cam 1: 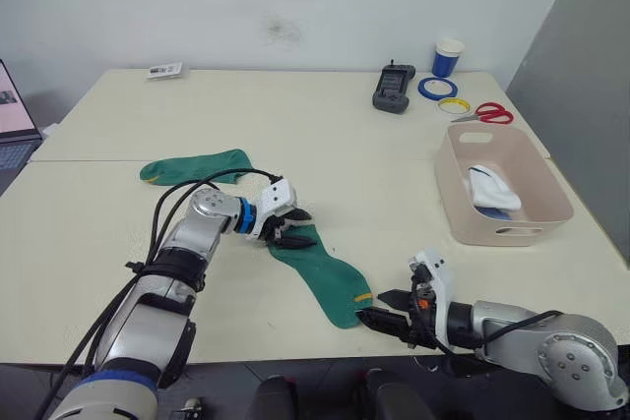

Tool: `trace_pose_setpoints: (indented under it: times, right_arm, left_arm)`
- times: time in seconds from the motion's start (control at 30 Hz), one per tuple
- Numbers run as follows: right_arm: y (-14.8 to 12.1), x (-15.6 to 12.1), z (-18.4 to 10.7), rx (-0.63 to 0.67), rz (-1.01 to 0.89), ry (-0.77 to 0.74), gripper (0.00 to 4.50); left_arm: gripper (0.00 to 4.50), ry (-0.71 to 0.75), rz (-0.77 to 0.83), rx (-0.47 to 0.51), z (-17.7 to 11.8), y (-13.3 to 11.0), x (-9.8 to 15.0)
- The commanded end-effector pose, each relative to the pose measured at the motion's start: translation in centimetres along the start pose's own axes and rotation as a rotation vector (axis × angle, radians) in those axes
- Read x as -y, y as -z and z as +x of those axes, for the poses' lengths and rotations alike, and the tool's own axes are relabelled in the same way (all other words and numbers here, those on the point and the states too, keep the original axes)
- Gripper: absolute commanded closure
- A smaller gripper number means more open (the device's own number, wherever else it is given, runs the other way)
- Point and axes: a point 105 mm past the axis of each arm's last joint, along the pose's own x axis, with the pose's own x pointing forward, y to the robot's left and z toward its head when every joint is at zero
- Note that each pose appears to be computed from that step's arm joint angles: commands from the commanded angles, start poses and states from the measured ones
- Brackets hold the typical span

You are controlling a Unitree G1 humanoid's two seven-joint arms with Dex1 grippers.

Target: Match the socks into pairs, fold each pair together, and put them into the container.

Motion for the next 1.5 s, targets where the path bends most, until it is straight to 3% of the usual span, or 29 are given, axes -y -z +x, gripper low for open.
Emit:
trace_pose_setpoints:
  times: [0.03,0.2,0.27,0.47,0.63,0.87,1.07,1.5]
  right_arm:
    - [-0.7,-0.6,-0.1,0.028,0.009,-0.034,2.00]
    - [-0.9,-0.4,-0.2,0.016,0.018,-0.042,3.75]
    - [-1.2,-0.3,-0.3,0.020,-0.001,-0.049,4.48]
    - [-2.4,0.5,-1.0,-0.024,-0.106,-0.090,4.48]
    - [-4.3,1.0,-2.3,-0.060,-0.238,-0.189,4.48]
    - [-6.2,3.2,-2.9,-0.180,-0.375,-0.295,4.48]
    - [-7.4,5.5,-0.7,-0.258,-0.447,-0.304,4.48]
    - [-8.0,6.8,1.4,-0.298,-0.497,-0.292,4.48]
  left_arm:
    - [2.76,0.030,0.004,-0.021,-0.2,0.3,0.3]
    - [4.36,0.010,-0.023,-0.017,-1.0,0.7,0.4]
    - [4.50,-0.019,-0.045,-0.002,-1.4,0.9,0.5]
    - [4.50,-0.096,-0.141,0.074,-2.8,1.2,2.6]
    - [4.50,-0.254,-0.225,0.174,-3.6,-0.1,4.8]
    - [4.50,-0.345,-0.422,0.187,-3.8,-0.6,8.7]
    - [4.50,-0.591,-0.425,0.146,-5.0,1.4,5.2]
    - [4.50,-0.538,-0.415,0.102,-3.5,2.5,4.7]
